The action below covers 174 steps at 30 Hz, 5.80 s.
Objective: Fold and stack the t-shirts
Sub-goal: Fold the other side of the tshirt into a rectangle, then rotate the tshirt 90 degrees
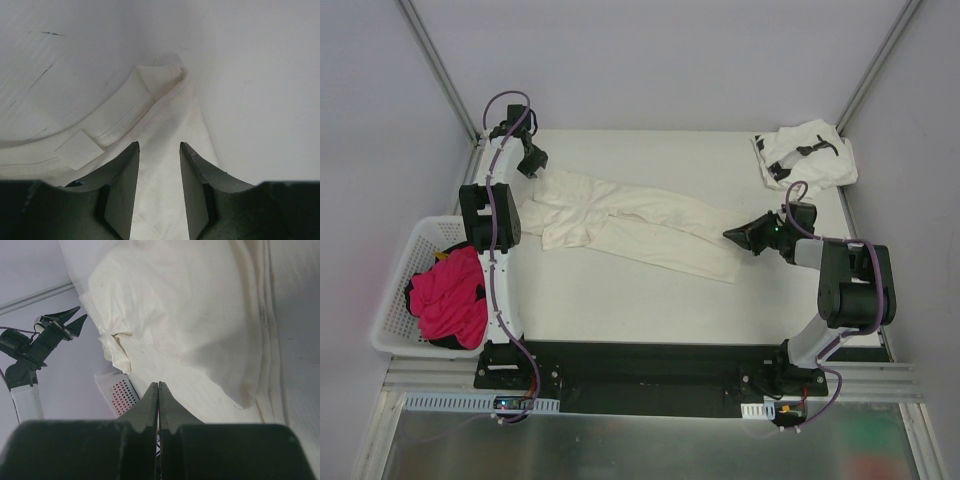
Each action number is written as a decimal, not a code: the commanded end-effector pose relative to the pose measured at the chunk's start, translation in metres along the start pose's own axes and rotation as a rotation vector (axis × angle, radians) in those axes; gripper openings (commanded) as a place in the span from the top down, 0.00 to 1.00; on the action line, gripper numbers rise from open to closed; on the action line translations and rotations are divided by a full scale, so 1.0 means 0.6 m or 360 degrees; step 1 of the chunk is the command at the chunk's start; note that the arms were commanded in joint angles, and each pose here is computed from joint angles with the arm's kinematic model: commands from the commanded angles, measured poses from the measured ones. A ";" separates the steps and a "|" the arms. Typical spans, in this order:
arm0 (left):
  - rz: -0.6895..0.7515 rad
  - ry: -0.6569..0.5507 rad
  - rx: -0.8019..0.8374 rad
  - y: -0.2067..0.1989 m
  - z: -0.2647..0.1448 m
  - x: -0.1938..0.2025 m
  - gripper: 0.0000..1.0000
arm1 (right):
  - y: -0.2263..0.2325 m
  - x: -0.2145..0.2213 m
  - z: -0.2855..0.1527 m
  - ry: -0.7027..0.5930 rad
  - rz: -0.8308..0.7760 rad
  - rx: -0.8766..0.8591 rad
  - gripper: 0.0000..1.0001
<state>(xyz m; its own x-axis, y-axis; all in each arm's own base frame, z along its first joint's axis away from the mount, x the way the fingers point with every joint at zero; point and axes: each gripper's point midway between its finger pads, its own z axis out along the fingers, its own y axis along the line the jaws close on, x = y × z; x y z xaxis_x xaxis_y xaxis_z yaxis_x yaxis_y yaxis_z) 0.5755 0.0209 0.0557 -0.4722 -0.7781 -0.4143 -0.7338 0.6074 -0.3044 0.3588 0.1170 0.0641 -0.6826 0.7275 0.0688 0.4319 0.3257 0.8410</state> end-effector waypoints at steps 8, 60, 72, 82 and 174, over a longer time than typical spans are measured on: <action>0.0011 -0.0015 0.0064 -0.020 -0.009 -0.013 0.65 | 0.045 -0.023 -0.002 -0.0031 -0.0046 -0.0103 0.99; 0.0365 -0.0045 0.0214 -0.074 -0.054 -0.005 1.00 | 0.083 -0.023 -0.012 -0.0060 -0.0076 -0.0177 0.99; 0.0364 -0.0164 0.0273 -0.099 -0.097 -0.042 1.00 | 0.088 -0.023 -0.007 -0.0055 -0.0081 -0.0193 0.99; 0.0348 -0.0230 0.0326 -0.117 -0.118 -0.064 1.00 | 0.094 -0.022 -0.003 -0.0047 -0.0088 -0.0202 0.99; 0.0757 0.0033 0.0432 -0.113 -0.134 0.124 0.16 | 0.076 -0.074 0.032 -0.0071 -0.0274 0.0005 0.75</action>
<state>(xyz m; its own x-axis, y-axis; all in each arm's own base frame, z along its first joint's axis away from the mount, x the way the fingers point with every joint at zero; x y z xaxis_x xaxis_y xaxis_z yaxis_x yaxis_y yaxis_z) 0.5368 -0.1156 0.0812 -0.7855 -0.4619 -0.4118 -0.3182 0.8722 -0.3715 0.4097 0.0937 0.0416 -0.5869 0.8072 0.0638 0.4970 0.2969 0.8154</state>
